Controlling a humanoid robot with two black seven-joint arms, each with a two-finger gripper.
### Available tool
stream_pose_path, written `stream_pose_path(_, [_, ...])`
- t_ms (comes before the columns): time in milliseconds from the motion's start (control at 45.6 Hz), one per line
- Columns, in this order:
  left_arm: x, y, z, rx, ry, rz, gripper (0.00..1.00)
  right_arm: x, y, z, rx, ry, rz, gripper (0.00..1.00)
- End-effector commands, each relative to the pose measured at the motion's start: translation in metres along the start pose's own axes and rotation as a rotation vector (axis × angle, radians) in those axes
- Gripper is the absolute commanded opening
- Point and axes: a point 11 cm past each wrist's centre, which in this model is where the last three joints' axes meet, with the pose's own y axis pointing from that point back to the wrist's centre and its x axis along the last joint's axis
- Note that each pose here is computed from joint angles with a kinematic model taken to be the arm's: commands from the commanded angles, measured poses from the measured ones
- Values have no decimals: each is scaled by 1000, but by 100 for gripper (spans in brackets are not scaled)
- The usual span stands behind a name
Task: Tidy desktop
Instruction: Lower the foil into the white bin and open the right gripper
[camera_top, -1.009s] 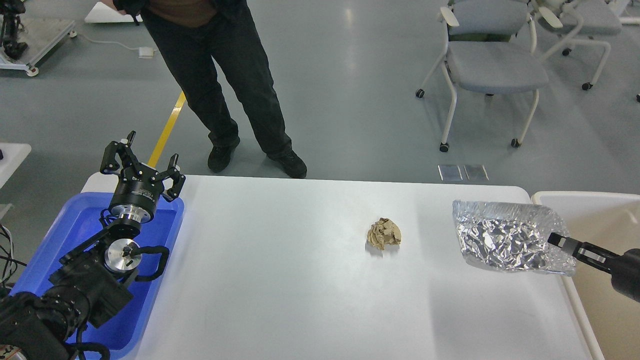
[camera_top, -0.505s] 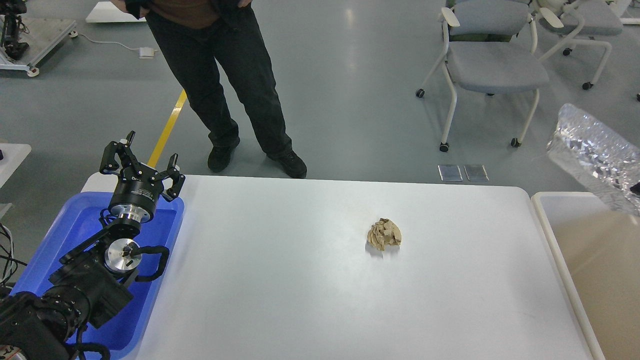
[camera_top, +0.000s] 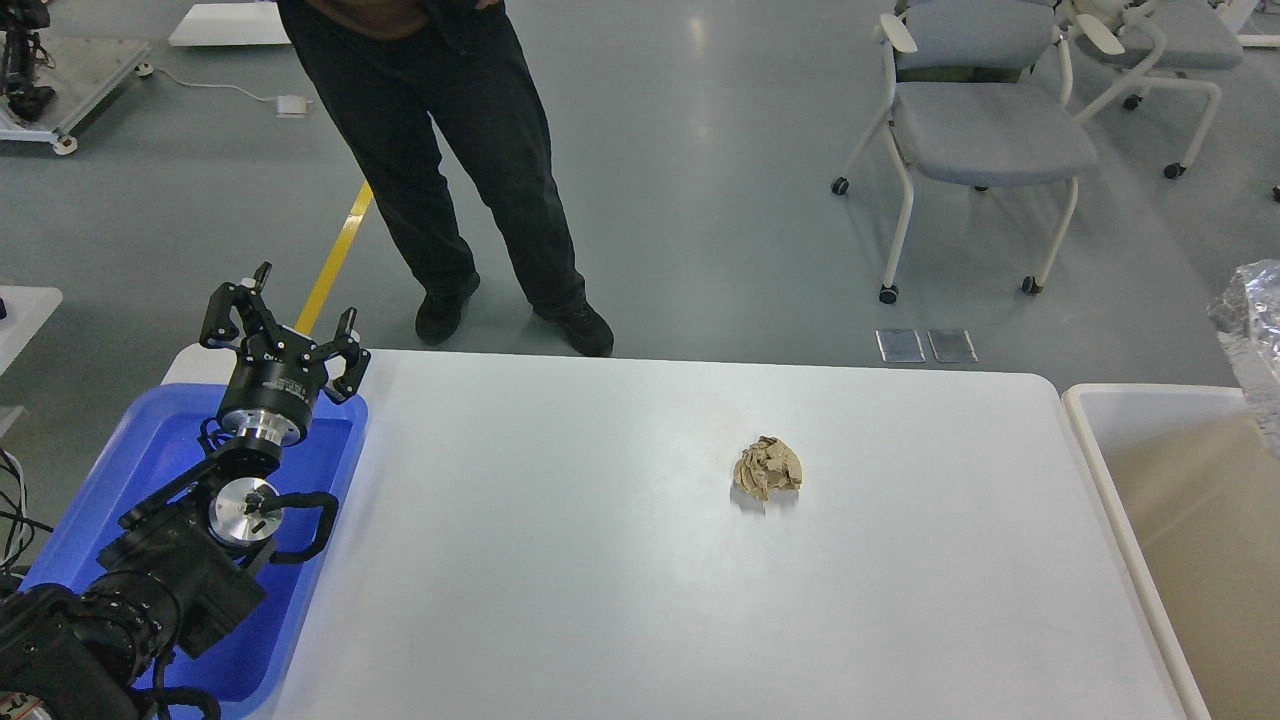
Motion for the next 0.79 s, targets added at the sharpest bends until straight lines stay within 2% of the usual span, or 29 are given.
stream_pose_path(0, [0, 0, 0, 0, 0, 0, 100, -1, -7, 50, -172, -174, 172, 0])
stream_pose_path(285, [0, 0, 0, -1, 0, 0, 100, -18, -5, 82, -238, -202, 226, 0])
stream_pose_path(614, [0, 0, 0, -1, -1, 1, 100, -64, -1, 119, -294, -184, 181, 0])
stream_pose_path(768, [0, 0, 0, -2, 0, 2, 100, -72, 1, 125, -305, -180, 172, 0])
